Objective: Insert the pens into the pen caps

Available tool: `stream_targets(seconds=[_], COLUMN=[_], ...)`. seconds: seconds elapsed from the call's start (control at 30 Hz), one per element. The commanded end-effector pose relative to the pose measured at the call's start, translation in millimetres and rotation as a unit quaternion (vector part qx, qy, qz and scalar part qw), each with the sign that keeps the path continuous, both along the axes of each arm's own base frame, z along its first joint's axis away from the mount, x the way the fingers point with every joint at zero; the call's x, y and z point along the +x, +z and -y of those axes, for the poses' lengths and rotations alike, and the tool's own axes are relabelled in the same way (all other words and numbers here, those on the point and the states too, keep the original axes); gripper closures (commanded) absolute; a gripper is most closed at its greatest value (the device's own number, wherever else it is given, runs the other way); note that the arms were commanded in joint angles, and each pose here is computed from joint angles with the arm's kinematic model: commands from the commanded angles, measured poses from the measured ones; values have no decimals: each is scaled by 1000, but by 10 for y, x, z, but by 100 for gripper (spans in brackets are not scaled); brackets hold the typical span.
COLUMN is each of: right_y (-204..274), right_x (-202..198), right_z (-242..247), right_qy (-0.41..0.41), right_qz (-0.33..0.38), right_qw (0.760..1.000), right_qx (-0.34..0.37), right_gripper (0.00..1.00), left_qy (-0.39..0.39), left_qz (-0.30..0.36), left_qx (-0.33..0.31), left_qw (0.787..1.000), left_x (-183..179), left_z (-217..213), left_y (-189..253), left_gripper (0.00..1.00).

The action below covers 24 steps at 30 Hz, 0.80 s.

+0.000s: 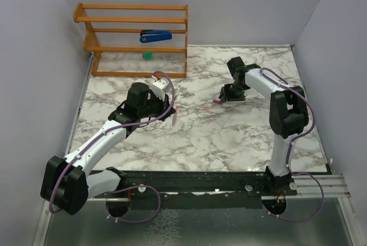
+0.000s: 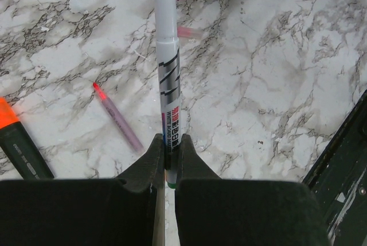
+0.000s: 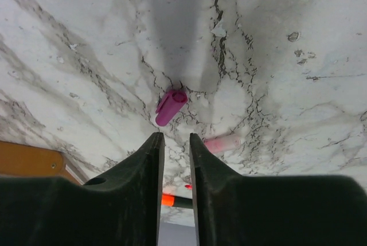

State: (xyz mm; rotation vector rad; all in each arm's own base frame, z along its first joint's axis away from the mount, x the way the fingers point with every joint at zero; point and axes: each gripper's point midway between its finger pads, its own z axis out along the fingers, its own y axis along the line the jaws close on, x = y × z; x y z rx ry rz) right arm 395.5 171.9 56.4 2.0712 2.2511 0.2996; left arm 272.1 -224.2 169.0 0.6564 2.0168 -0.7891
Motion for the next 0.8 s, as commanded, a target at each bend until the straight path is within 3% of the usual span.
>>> stream_targets(seconds=[0.0, 0.27, 0.77], right_y=[-196, -337, -522], right_x=[-14, 88, 43], right_z=[39, -11, -2], right_qy=[-16, -5, -2], right_qz=[-25, -26, -42], right_qw=[999, 1000, 999], right_qx=[-17, -15, -19], right_gripper=[68, 63, 69], left_qy=[0, 0, 2], left_qz=[22, 18, 14], left_qx=[8, 17, 27], left_qw=[1000, 1000, 1000], left_x=[40, 36, 47], left_z=[-23, -28, -47], left_y=[134, 90, 36], left_gripper=[100, 100, 100])
